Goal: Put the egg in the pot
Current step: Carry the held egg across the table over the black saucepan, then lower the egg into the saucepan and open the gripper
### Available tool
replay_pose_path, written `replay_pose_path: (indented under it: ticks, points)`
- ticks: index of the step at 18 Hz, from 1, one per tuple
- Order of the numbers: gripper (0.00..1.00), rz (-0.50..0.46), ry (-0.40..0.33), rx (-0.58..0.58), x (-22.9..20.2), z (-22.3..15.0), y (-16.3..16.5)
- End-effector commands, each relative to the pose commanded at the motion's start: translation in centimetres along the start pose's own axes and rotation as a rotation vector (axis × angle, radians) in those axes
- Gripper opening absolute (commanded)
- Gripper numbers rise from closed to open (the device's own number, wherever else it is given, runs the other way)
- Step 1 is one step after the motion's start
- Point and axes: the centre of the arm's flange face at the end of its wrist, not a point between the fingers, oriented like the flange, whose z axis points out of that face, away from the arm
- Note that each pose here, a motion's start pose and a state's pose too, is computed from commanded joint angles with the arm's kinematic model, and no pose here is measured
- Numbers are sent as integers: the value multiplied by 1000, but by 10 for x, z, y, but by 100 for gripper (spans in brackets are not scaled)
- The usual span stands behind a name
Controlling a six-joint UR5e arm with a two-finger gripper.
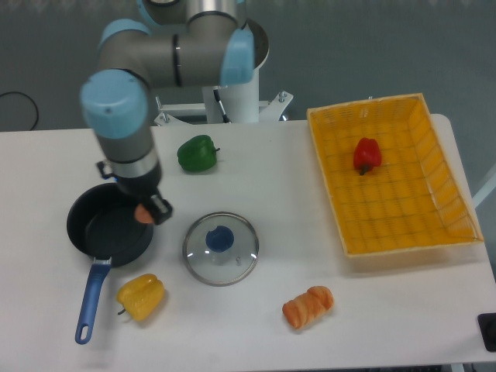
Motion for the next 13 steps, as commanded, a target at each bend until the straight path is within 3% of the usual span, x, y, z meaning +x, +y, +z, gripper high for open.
replay_pose_path:
  ticks: [6,13]
  points:
    - [41,-23,-59,-66,38,46,-17]
    - [41,-16,-69,-104,54,76,-29]
